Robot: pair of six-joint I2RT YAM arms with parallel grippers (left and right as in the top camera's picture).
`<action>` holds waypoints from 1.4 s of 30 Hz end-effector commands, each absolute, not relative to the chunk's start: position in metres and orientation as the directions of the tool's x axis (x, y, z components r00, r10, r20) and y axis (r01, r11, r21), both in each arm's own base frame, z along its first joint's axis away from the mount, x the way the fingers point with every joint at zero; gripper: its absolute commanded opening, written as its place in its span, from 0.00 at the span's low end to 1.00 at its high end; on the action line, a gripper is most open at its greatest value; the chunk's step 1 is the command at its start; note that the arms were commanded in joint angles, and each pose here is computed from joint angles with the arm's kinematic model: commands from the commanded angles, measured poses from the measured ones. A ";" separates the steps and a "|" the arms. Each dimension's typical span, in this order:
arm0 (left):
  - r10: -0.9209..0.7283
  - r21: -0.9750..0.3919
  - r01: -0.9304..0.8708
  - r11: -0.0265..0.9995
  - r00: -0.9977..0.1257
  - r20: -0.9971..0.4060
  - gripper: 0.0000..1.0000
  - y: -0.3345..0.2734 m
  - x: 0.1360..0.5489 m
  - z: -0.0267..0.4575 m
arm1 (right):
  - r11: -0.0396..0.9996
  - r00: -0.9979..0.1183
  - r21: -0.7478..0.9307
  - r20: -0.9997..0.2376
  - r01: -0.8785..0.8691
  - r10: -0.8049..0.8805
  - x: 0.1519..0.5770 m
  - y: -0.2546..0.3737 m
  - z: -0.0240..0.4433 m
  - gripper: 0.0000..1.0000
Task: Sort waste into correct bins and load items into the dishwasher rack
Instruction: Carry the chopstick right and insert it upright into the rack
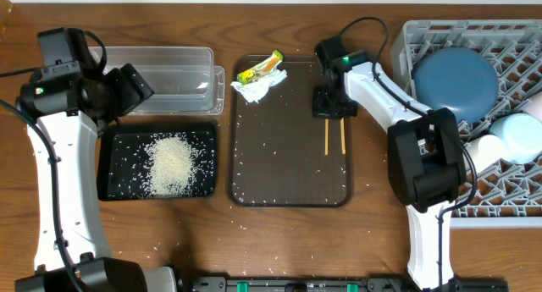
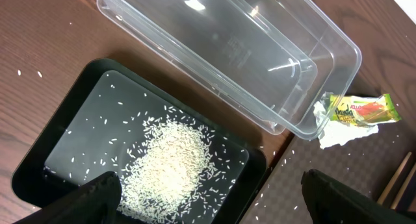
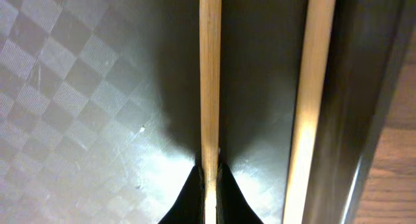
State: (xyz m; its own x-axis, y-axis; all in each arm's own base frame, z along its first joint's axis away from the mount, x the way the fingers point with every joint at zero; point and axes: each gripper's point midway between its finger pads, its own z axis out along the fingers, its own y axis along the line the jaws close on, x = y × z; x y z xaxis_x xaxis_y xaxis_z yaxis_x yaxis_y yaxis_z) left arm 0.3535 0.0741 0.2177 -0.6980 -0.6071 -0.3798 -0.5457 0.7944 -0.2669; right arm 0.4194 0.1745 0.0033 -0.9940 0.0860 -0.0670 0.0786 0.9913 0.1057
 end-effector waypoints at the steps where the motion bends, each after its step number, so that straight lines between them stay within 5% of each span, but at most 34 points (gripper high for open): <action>1: -0.602 -0.267 -0.541 0.798 -0.691 -0.400 0.92 0.077 0.356 0.225 | 0.984 -0.993 0.147 -0.050 0.102 0.110 0.413 0.169 0.021 0.01; 16: -0.603 -0.267 -0.541 0.797 -0.691 -0.399 0.92 0.077 0.356 0.225 | 0.994 -0.973 0.085 -0.213 0.067 0.083 0.379 0.083 0.165 0.01; 22: -0.602 -0.267 -0.541 0.798 -0.691 -0.399 0.92 0.077 0.356 0.225 | 0.999 -0.988 -0.020 -0.149 -0.029 -0.032 0.362 0.038 0.164 0.01; 42: -0.603 -0.267 -0.541 0.797 -0.691 -0.400 0.92 0.077 0.356 0.225 | 0.990 -0.988 -0.097 -0.131 0.099 0.086 0.362 -0.039 0.129 0.01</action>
State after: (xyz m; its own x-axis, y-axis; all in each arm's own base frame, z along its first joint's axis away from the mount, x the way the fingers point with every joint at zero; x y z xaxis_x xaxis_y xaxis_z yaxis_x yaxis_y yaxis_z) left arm 0.3536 0.0741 0.2177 -0.6979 -0.6071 -0.3801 -0.5456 0.7944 -0.2671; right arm 0.3684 -0.0316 0.1447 -0.9807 0.0982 -0.1689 0.1125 0.9907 -0.0772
